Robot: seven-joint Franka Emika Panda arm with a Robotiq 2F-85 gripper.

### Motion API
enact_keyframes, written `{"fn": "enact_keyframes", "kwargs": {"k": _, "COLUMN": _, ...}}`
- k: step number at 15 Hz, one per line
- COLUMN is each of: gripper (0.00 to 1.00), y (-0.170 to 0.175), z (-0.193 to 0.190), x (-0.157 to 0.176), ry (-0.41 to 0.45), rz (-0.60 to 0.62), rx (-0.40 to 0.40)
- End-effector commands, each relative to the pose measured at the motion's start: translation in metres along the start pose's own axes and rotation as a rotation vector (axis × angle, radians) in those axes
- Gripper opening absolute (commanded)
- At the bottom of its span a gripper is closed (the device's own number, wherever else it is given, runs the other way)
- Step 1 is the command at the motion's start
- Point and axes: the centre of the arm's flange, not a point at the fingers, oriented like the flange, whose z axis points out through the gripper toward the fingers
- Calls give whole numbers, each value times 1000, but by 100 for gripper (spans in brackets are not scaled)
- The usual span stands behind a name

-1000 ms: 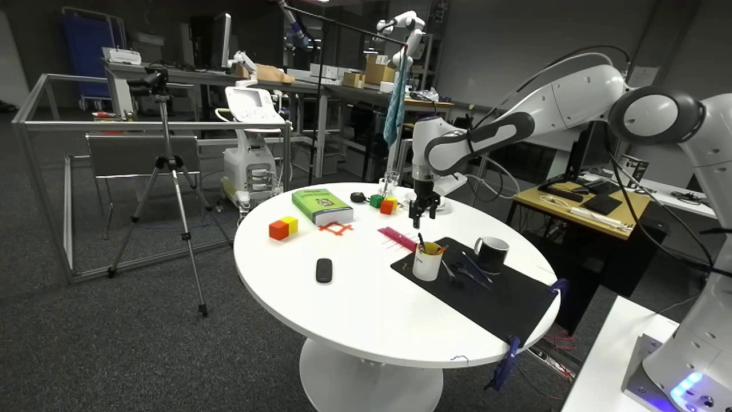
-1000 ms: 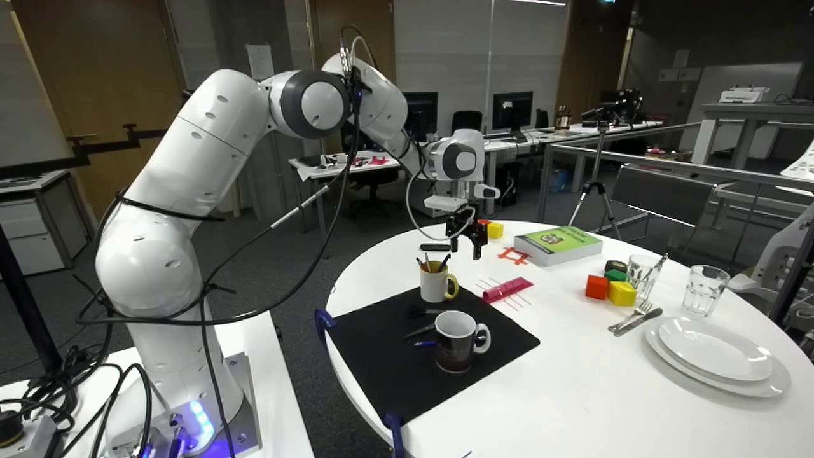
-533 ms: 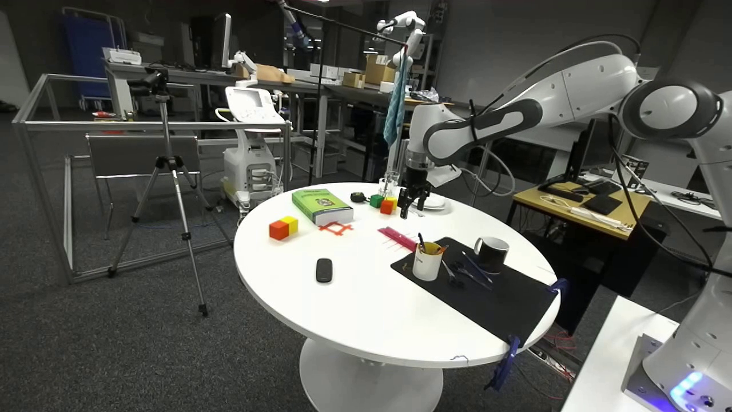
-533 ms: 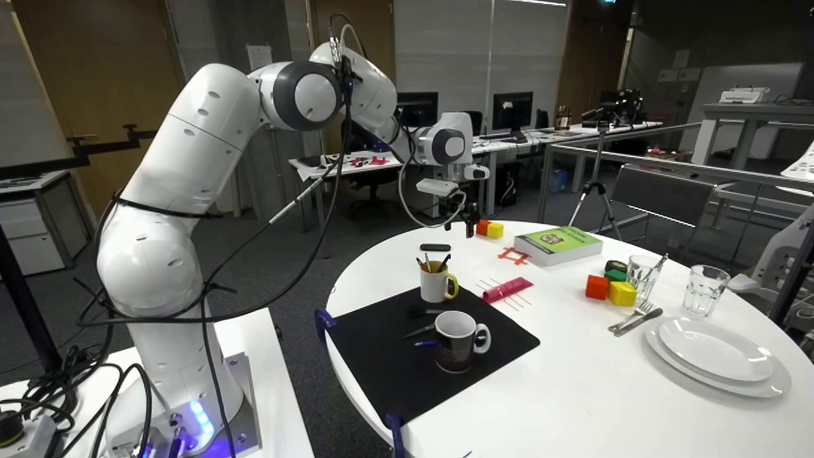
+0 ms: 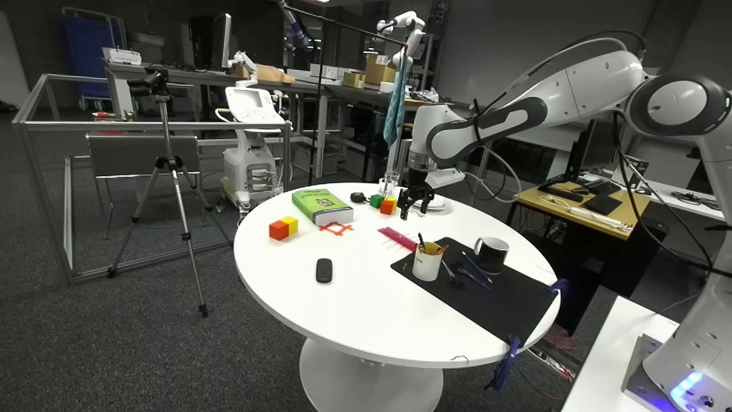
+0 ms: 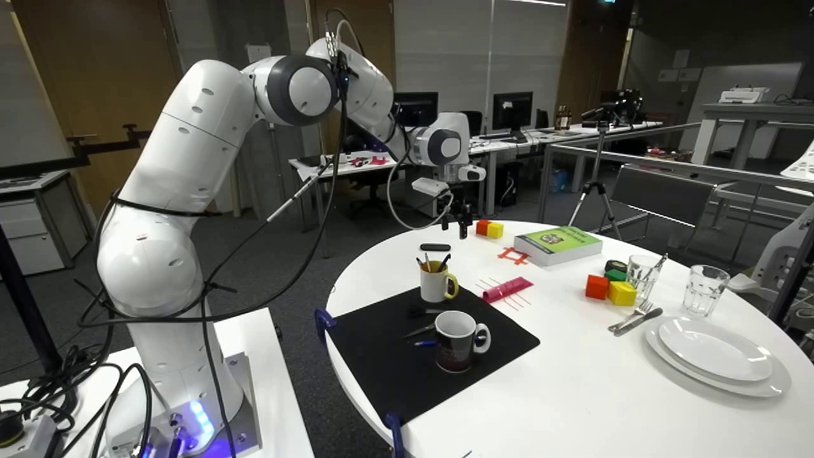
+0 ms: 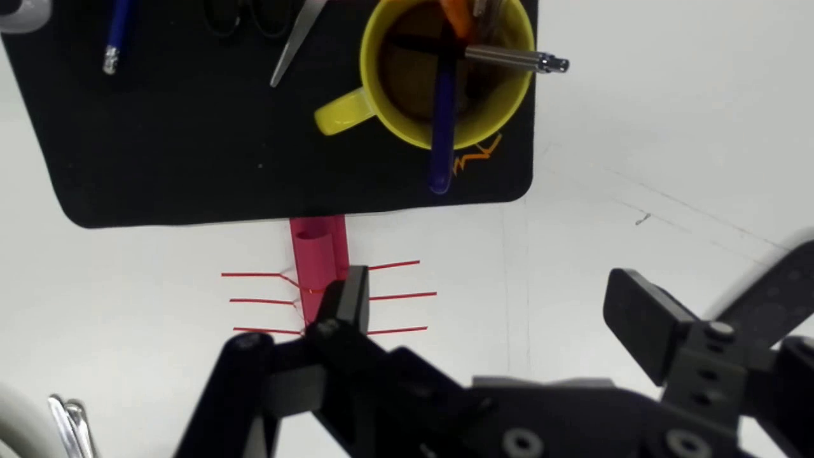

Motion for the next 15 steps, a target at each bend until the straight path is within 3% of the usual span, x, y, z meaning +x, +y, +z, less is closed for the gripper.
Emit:
{"fn": "enact_keyframes", "kwargs": {"k": 1, "gripper": 100, "y": 4, "z": 1, "x": -29, "ry": 58, "rz": 177, "rx": 62}}
{"fn": "enact_keyframes", "kwargs": {"k": 3, "gripper": 100, "y": 4, "z": 7, "x": -32, "ry": 103, "rz": 276, "rx": 86}}
{"fn": "enact_keyframes", "kwargs": {"k": 6, "gripper": 100, "y": 9, "z": 12, "x": -33, "ry": 205, "rz": 326, "rx": 91}}
{"fn": "enact_keyframes", "kwargs": {"k": 7, "gripper": 100, "y": 1, "z": 25, "x": -7, "ry": 155, "rz": 287, "rx": 96}}
{"fn": "enact_keyframes", "kwargs": {"k": 10, "gripper": 100, "y": 4, "z": 27, "x": -10, "ry": 180, "rz": 305, "rx": 98}}
{"fn": "enact_keyframes", "kwargs": {"k": 15, "gripper": 100, "y": 4, "z": 39, "x": -5, "ry": 297, "rz": 283, "rx": 19}}
